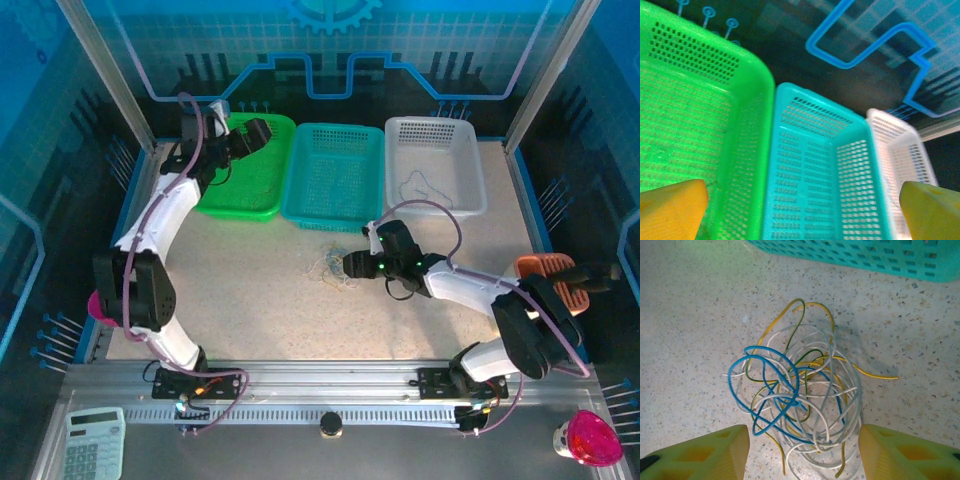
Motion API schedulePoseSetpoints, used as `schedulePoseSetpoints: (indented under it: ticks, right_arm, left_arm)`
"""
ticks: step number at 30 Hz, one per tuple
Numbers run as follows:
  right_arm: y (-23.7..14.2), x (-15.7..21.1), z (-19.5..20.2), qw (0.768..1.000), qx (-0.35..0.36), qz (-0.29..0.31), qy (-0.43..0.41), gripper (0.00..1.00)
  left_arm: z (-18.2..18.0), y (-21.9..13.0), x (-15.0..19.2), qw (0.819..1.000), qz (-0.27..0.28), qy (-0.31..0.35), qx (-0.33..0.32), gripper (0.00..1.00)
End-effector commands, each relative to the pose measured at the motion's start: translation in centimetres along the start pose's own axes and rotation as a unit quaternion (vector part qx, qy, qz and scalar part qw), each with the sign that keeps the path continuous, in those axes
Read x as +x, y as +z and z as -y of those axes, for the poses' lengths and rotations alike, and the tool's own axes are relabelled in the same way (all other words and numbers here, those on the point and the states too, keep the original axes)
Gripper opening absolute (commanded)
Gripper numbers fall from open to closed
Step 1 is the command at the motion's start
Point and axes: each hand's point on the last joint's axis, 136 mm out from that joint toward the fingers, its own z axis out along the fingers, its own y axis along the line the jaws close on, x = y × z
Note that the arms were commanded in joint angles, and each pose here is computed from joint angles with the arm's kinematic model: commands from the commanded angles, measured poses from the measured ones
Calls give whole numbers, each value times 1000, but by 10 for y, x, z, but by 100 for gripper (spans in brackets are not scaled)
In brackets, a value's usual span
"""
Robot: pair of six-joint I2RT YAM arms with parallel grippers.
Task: Untangle the cables
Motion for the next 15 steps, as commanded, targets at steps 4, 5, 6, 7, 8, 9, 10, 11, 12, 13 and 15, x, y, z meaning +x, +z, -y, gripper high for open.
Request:
schedulePoseSetpoints:
  ticks: [4, 5, 6, 7, 8, 9, 10, 11, 12, 13, 15]
  right_arm:
    - [15, -10, -7, 1000, -20, -5, 3, 60]
    - [17, -9, -10, 1000, -24, -8, 4, 59]
    - [20, -7, -13, 999, -29, -13, 6, 59]
    - [21, -6, -20, 999, -38, -18, 6, 58]
    - [22, -4, -25, 999, -45, -20, 4, 58]
    - [22, -3, -34, 998, -54, -23, 0, 57]
    - [20, -1, -43, 998, -64, -28, -5, 57]
    - [19, 2, -52, 997, -74, -33, -10, 57]
    - [16, 3, -62, 996, -85, -34, -18, 57]
    - [11, 4, -70, 995, -94, -33, -24, 57]
    - [0, 1, -80, 994, -103, -25, -34, 57]
  left_arm:
    - [50, -57, 34, 994, -7, -53, 97, 99]
    - [55, -61, 46, 993, -15, -53, 101, 99]
    - [59, -67, 58, 993, -22, -52, 103, 99]
    - [61, -71, 72, 993, -31, -52, 103, 99]
    - [62, -74, 84, 993, -37, -51, 104, 99]
    - [64, -79, 96, 992, -43, -51, 105, 99]
    - [64, -82, 108, 992, -50, -53, 106, 99]
    - [63, -85, 117, 992, -54, -55, 104, 99]
    - [60, -88, 127, 991, -59, -58, 101, 99]
    - [57, -91, 137, 991, -62, -62, 97, 99]
    - [50, -96, 152, 991, -66, -70, 94, 99]
